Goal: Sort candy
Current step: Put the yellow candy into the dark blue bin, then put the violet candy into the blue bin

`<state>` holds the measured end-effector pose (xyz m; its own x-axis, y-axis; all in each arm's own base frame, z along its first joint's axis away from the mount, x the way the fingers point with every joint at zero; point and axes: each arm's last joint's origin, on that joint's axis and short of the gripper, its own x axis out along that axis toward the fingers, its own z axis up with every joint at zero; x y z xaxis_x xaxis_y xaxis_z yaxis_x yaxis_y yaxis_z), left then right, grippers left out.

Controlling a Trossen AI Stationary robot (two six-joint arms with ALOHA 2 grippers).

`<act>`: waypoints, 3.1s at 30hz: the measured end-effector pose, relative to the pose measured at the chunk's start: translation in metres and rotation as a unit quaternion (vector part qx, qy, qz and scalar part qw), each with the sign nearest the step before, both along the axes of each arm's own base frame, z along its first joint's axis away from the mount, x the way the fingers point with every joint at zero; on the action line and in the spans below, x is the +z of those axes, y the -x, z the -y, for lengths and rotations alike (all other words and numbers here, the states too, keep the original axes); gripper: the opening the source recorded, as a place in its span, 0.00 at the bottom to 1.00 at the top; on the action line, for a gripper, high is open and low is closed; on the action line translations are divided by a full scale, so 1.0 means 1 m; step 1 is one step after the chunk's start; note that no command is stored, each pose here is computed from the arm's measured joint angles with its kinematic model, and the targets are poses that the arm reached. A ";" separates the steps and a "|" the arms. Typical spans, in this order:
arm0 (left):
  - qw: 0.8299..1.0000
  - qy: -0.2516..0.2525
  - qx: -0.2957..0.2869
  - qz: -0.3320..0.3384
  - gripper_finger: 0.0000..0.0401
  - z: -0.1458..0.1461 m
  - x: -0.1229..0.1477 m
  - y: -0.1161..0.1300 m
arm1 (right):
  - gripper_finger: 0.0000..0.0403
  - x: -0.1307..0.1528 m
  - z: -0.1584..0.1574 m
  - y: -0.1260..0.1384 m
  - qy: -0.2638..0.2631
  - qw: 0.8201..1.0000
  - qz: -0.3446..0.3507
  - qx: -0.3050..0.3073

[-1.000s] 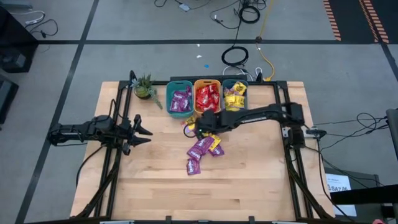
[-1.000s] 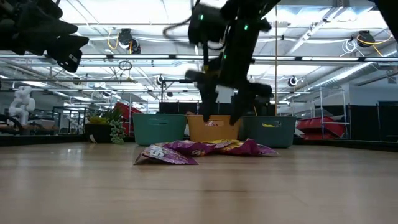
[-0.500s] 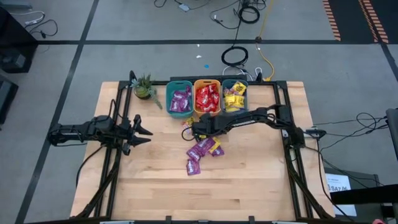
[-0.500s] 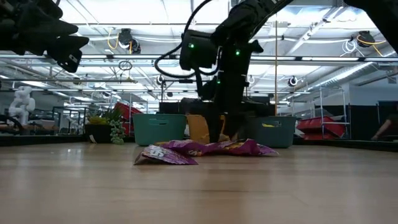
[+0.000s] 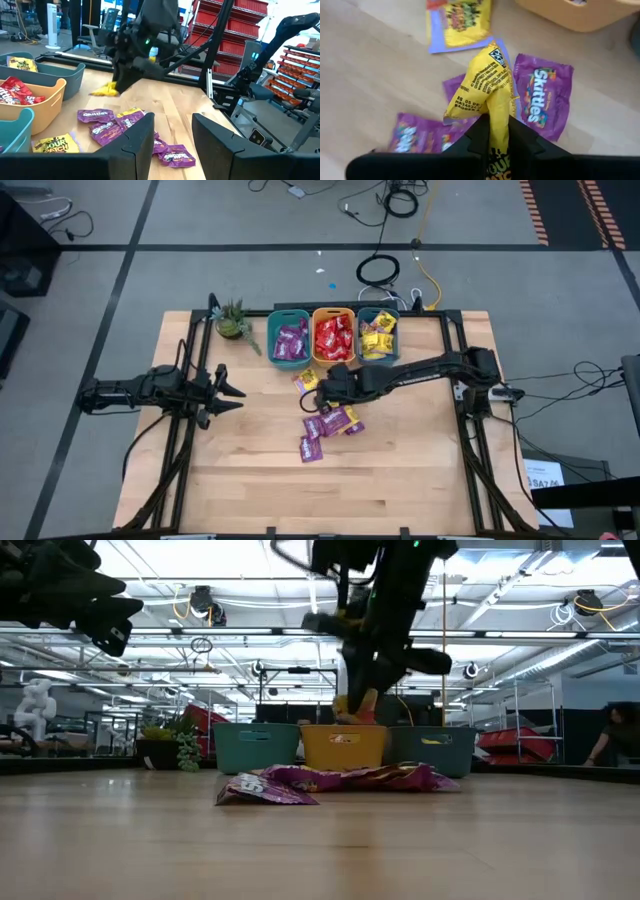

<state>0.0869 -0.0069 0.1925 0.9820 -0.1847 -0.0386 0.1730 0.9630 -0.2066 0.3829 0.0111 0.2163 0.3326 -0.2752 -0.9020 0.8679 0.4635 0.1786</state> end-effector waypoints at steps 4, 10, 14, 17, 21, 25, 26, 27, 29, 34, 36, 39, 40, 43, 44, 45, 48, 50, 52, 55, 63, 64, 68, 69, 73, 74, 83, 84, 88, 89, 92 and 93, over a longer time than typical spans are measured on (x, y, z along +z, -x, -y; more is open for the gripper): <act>1.000 0.000 0.000 0.000 0.35 0.000 0.000 0.000 | 0.07 0.015 -0.003 0.008 0.005 1.000 0.009 0.003; 1.000 0.000 0.000 0.000 0.35 0.000 0.000 0.000 | 0.03 0.055 0.001 0.033 0.011 0.999 0.032 -0.015; 1.000 0.000 0.000 0.000 0.35 0.000 0.000 0.000 | 0.04 0.078 0.016 0.054 0.059 0.994 0.047 -0.074; 1.000 0.000 0.000 0.000 0.35 0.000 0.000 0.000 | 0.04 0.091 0.037 0.067 0.082 0.989 0.047 -0.113; 1.000 0.000 0.000 0.000 0.35 0.000 0.000 0.000 | 0.04 0.096 0.074 0.079 0.084 0.986 0.028 -0.142; 1.000 0.000 0.000 0.000 0.35 0.000 0.000 0.000 | 0.04 0.096 0.116 0.091 0.066 0.988 0.003 -0.137; 1.000 0.000 0.000 0.000 0.35 0.000 0.000 0.000 | 0.04 0.095 0.125 0.094 0.064 0.988 -0.003 -0.139; 1.000 0.000 0.000 0.000 0.35 0.000 0.000 0.000 | 0.04 0.094 0.132 0.096 0.064 0.987 -0.006 -0.148; 1.000 0.000 0.000 0.000 0.35 0.000 0.000 0.000 | 0.05 0.094 0.145 0.102 0.067 0.985 -0.014 -0.159; 1.000 0.000 0.000 0.000 0.35 0.000 0.000 0.000 | 0.19 0.094 0.166 0.114 0.077 0.986 -0.038 -0.144; 1.000 0.000 0.000 0.000 0.35 0.000 0.000 0.000 | 0.27 0.094 0.171 0.117 0.075 0.986 -0.045 -0.140; 1.000 0.000 0.000 0.000 0.35 0.000 0.000 0.000 | 0.38 0.093 0.172 0.120 0.066 0.987 -0.059 -0.132; 1.000 0.000 0.000 0.000 0.35 0.000 0.000 0.000 | 0.42 0.092 0.172 0.122 0.065 0.987 -0.065 -0.131; 1.000 0.000 0.000 0.000 0.35 0.000 0.000 0.000 | 0.51 0.091 0.172 0.125 0.060 0.986 -0.081 -0.130; 1.000 0.000 0.000 0.000 0.35 0.000 0.000 0.000 | 0.54 0.091 0.172 0.125 0.061 0.987 -0.084 -0.126; 1.000 0.000 0.000 0.000 0.35 0.000 0.000 0.000 | 0.56 0.091 0.172 0.125 0.063 0.987 -0.086 -0.124; 1.000 0.000 0.000 0.000 0.35 0.000 0.000 0.000 | 0.61 0.091 0.172 0.125 0.066 0.987 -0.089 -0.115; 1.000 0.000 0.000 0.000 0.35 0.000 0.000 0.000 | 0.63 0.091 0.172 0.125 0.066 0.987 -0.090 -0.113; 1.000 0.000 0.000 0.000 0.35 0.000 0.000 0.000 | 0.64 0.091 0.172 0.125 0.066 0.987 -0.090 -0.113; 1.000 0.000 0.000 0.000 0.35 0.000 0.000 0.000 | 0.64 0.091 0.172 0.125 0.066 0.987 -0.090 -0.113; 1.000 0.000 0.000 0.000 0.35 0.000 0.000 0.000 | 0.64 0.091 0.172 0.125 0.066 0.987 -0.090 -0.113; 1.000 0.000 0.000 0.000 0.35 0.000 0.000 0.000 | 0.64 0.091 0.172 0.125 0.066 0.987 -0.090 -0.113; 1.000 0.000 0.000 0.000 0.35 0.000 0.000 0.000 | 0.64 0.091 0.172 0.125 0.066 0.987 -0.090 -0.113; 1.000 0.000 0.000 0.000 0.35 0.000 0.000 0.000 | 0.64 0.091 0.172 0.125 0.066 0.987 -0.089 -0.112; 1.000 0.000 0.000 0.000 0.35 0.000 0.000 0.000 | 0.64 0.092 0.171 0.122 0.075 0.989 -0.085 -0.095; 1.000 0.000 0.000 0.000 0.35 0.000 0.000 0.000 | 0.64 0.093 0.168 0.119 0.081 0.990 -0.082 -0.087; 1.000 0.000 0.000 0.000 0.35 0.000 0.000 0.000 | 0.64 0.093 0.089 0.081 0.152 0.987 -0.051 -0.002; 1.000 0.000 0.000 0.000 0.35 0.000 0.000 0.000 | 0.64 0.088 0.077 0.079 0.160 0.986 -0.053 0.003; 1.000 0.000 0.000 0.000 0.35 0.000 0.000 0.000 | 0.64 0.055 0.041 0.077 0.134 0.990 -0.037 -0.006; 1.000 0.000 0.000 0.000 0.35 0.000 0.000 0.000 | 0.64 0.046 0.034 0.076 0.124 0.992 -0.020 -0.009; 1.000 0.000 0.000 0.000 0.35 0.000 0.000 0.000 | 0.64 0.019 0.013 0.070 0.105 0.993 0.049 -0.010; 1.000 0.000 0.000 0.000 0.35 0.000 0.000 0.000 | 0.64 0.012 0.008 0.067 0.101 0.991 0.083 -0.010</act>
<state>0.0869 -0.0069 0.1925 0.9819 -0.1851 -0.0389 0.1733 0.9628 -0.2073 0.3161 0.0035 0.2279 0.4647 -0.4526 -0.7611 0.8436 0.4873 0.2253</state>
